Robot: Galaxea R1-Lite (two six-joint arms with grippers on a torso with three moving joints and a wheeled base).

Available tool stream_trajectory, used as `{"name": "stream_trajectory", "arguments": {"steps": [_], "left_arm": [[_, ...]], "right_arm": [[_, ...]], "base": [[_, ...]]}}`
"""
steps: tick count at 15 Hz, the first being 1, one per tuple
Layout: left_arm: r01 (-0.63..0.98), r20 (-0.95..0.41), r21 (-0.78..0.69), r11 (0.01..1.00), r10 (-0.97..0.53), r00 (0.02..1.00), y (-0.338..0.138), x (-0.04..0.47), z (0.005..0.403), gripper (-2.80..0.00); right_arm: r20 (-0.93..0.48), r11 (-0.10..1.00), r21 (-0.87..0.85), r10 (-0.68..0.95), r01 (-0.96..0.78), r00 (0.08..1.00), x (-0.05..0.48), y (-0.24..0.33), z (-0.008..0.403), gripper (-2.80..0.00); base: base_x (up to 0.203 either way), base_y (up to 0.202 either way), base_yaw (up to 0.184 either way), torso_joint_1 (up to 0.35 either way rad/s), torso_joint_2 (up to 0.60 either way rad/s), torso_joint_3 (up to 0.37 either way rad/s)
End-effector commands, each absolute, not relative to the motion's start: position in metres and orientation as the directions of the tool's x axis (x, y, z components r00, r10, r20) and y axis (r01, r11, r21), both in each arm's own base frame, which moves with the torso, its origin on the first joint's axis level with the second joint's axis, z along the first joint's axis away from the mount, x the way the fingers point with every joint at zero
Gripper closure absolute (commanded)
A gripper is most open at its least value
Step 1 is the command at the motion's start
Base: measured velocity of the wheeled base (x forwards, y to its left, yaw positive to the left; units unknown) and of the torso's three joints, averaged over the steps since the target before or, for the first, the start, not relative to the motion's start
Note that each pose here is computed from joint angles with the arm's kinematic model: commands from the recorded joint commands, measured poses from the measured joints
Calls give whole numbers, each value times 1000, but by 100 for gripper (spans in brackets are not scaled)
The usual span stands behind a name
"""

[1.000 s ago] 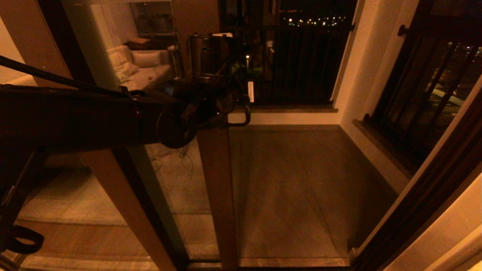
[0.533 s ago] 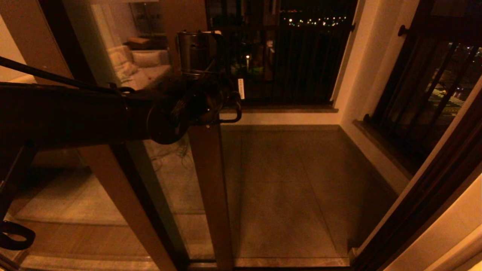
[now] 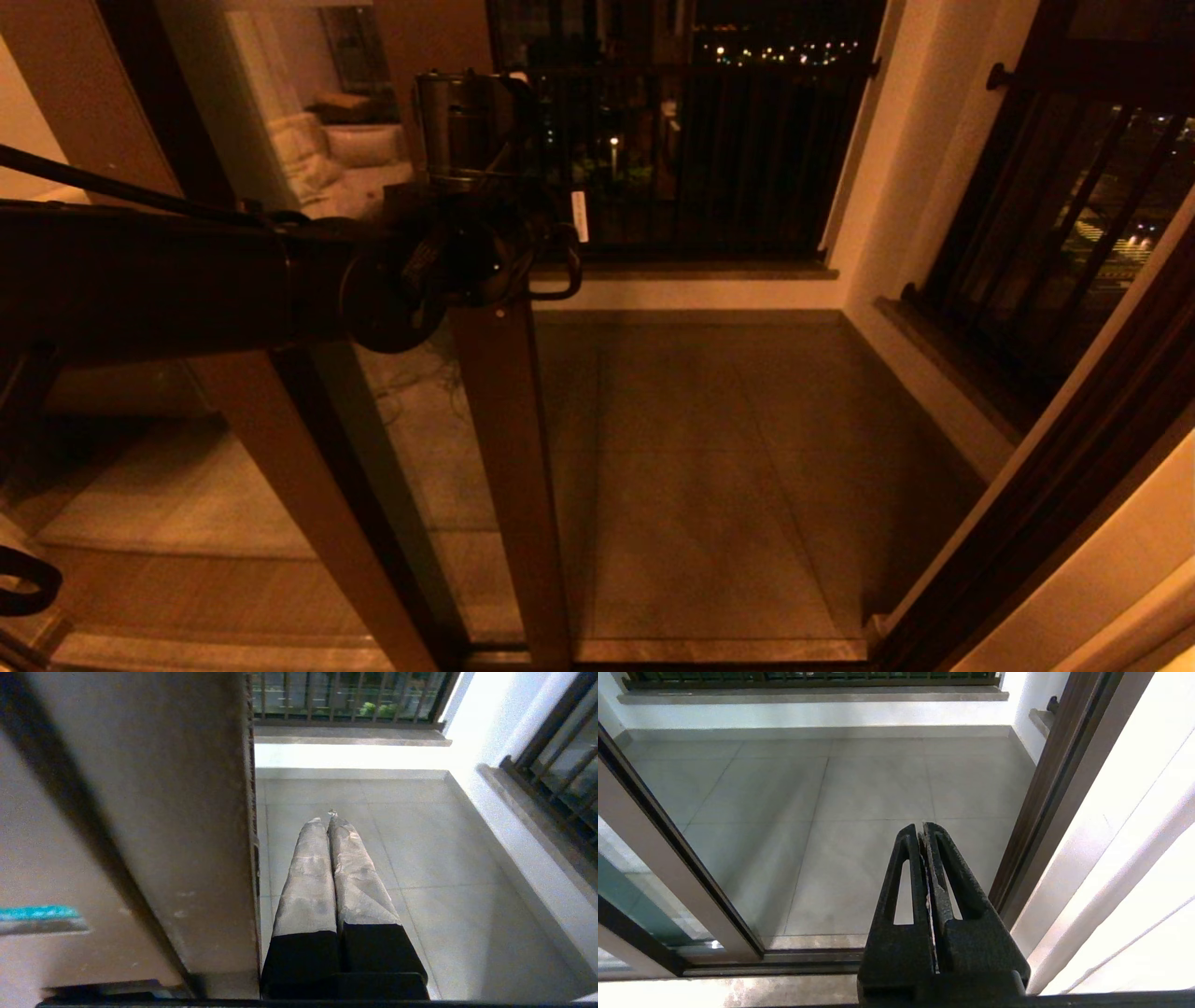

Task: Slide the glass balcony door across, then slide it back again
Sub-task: Open the slid door

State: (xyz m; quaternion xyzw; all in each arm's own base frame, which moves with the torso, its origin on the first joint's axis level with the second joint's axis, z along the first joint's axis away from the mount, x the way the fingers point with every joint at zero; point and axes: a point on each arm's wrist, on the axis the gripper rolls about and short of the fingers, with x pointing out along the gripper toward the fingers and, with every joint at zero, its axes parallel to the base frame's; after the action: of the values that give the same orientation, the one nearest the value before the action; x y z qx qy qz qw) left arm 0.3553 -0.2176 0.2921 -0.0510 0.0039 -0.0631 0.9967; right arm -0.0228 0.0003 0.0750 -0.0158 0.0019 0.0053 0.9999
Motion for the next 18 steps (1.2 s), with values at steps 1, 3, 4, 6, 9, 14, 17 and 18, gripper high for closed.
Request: {"name": "stream_trajectory", "arguments": {"steps": [1,3,4,6,9,14,17,18], "left_arm": [[109,-2,-104,989,-110,994,-211,355,293,0],[104,-16,-97,990,-106,994,-207,354,290,0],[101,-20,-96,990,-104,994,-205,353,290,0],[95,-22,-97,991,-98,995,-203,353,289,0],[92,-27,-94,991,-95,995,-199,350,289,0],[91,-38,-89,992,-95,995,-197,347,288,0],[88,-36,-90,992,-91,995,-195,347,288,0],[83,-37,-89,993,-87,996,-194,348,288,0]], "right_arm": [[-4,999,-32,12,-12,1000,-23,0,75,0],[-5,999,-32,12,-12,1000,-23,0,75,0],[-5,999,-32,11,-11,1000,-23,0,75,0],[-5,999,-32,11,-11,1000,-23,0,75,0],[-4,999,-32,11,-11,1000,-23,0,75,0],[-5,999,-32,11,-11,1000,-23,0,75,0],[-5,999,-32,11,-11,1000,-23,0,75,0],[-4,999,-32,12,-12,1000,-23,0,75,0]], "base": [[0,0,0,0,0,0],[0,0,0,0,0,0],[0,0,0,0,0,0],[0,0,0,0,0,0],[0,0,0,0,0,0],[0,0,0,0,0,0],[0,0,0,0,0,0],[0,0,0,0,0,0]]}}
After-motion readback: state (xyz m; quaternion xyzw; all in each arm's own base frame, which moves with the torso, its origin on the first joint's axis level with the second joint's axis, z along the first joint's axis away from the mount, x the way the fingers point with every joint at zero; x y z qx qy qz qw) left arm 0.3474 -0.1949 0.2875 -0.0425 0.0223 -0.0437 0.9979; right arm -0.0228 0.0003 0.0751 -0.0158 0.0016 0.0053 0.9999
